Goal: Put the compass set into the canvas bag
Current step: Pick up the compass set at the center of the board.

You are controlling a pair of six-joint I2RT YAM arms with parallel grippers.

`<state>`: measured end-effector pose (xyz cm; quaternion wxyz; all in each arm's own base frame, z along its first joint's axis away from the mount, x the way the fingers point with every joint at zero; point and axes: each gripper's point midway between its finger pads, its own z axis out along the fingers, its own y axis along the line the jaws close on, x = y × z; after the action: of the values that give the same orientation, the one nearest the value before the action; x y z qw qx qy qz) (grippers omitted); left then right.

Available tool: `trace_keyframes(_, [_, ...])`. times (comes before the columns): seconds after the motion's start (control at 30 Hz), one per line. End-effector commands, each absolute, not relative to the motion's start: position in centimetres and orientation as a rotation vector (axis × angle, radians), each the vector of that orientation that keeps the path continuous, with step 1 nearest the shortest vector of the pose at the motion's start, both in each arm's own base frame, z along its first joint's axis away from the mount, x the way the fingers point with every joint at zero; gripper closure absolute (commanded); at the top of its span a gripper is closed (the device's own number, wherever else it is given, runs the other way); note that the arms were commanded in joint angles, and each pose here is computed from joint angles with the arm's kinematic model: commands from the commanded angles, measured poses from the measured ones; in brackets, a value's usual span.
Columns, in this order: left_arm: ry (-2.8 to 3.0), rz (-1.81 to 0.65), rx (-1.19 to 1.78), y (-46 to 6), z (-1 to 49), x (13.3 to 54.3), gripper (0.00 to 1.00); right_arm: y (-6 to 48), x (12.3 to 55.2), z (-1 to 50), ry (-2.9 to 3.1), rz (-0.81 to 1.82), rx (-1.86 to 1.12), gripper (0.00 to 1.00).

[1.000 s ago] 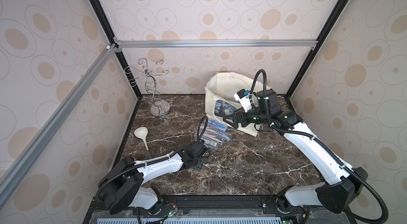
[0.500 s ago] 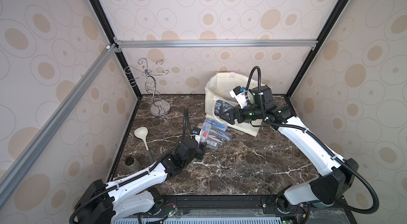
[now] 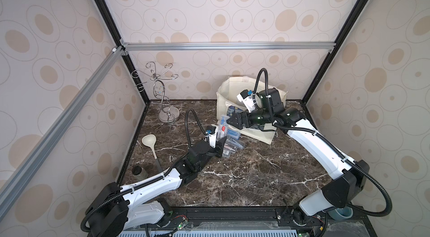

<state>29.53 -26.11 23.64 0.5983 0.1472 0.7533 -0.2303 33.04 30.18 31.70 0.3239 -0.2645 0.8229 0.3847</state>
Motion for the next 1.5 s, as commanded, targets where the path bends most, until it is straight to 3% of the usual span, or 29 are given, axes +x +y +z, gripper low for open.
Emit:
trace_keyframes(0.0, [1.61, -0.595, 0.328, -27.4, 28.3, 30.0, 0.7, 31.2, 33.4, 32.4, 2.145, 1.022, -0.698, 0.15])
trace_keyframes(0.17, [1.593, -0.59, 0.328, -27.7, 28.6, 30.4, 0.69, 32.6, 33.9, 32.0, 2.157, 1.041, -0.698, 0.27])
trace_keyframes(0.3, [1.597, -0.576, 0.333, -27.9, 28.6, 30.6, 0.69, 33.1, 34.2, 31.7, 2.175, 1.052, -0.687, 0.47])
trace_keyframes(0.6, [1.603, -0.544, 0.329, -27.9, 28.5, 31.2, 0.68, 33.4, 33.9, 31.5, 2.175, 1.087, -0.692, 0.79])
trace_keyframes(0.7, [1.611, -0.541, 0.337, -28.1, 28.3, 31.3, 0.65, 33.6, 33.8, 31.7, 2.167, 1.103, -0.703, 0.83])
trace_keyframes(0.77, [1.615, -0.542, 0.342, -28.3, 28.2, 31.4, 0.57, 33.6, 33.8, 31.8, 2.164, 1.103, -0.706, 0.85])
trace_keyframes(0.87, [1.617, -0.548, 0.349, -28.5, 28.1, 31.4, 0.34, 33.6, 33.9, 31.9, 2.158, 1.096, -0.706, 0.87])
trace_keyframes(0.97, [1.619, -0.546, 0.359, -28.6, 28.0, 31.3, 0.01, 33.6, 34.2, 32.2, 2.149, 1.084, -0.7, 0.88])
trace_keyframes(1.47, [1.649, -0.618, 0.47, -27.7, 24.7, 27.9, 0.0, 28.9, 40.6, 40.0, 2.02, 0.739, -0.605, 0.87])
